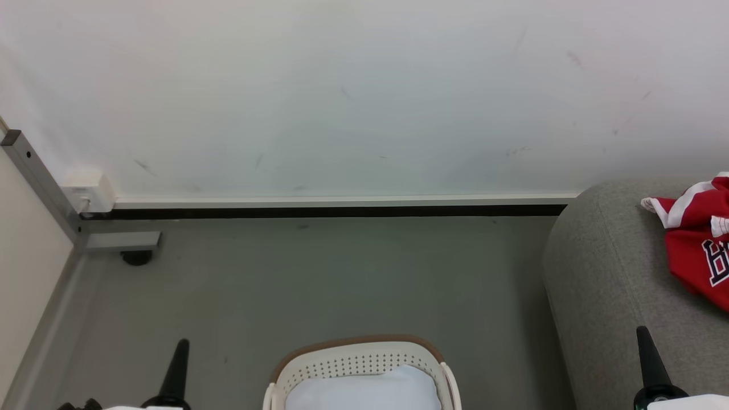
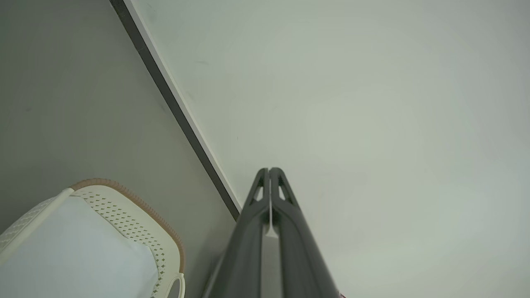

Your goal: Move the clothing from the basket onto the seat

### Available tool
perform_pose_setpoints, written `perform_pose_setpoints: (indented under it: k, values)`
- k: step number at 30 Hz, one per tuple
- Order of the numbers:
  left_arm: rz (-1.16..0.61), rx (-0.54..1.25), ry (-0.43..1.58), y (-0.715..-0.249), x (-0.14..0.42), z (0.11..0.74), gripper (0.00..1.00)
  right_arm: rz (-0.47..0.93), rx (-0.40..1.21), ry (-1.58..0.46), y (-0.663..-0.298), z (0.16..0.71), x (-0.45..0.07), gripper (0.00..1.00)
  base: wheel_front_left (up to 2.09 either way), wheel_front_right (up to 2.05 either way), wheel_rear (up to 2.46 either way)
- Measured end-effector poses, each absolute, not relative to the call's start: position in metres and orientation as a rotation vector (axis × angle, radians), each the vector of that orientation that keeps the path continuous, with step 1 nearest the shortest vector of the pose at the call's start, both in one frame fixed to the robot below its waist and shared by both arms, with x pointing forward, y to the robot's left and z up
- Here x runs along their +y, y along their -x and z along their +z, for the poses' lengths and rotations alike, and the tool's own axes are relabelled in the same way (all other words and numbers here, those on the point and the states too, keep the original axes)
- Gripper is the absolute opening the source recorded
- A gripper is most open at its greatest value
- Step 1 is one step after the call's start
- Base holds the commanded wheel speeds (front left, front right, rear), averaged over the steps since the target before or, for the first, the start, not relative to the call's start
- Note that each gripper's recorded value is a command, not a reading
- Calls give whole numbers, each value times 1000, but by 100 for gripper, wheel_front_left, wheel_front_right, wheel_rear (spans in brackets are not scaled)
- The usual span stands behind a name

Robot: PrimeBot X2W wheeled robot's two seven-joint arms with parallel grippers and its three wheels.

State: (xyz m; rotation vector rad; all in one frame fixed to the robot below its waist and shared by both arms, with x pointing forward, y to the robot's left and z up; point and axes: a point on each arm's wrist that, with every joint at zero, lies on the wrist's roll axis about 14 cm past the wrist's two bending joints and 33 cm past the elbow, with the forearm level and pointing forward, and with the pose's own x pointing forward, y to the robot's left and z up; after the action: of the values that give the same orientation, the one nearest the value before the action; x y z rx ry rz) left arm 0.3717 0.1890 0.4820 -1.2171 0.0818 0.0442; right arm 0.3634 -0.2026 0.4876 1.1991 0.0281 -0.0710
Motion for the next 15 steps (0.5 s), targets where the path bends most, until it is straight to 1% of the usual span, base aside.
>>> perform_pose_setpoints:
  k: [15]
  values:
    - [36,57,1352,-379,193,490,0,-53,23,-1337,-372,493,-202,0,0,0,0]
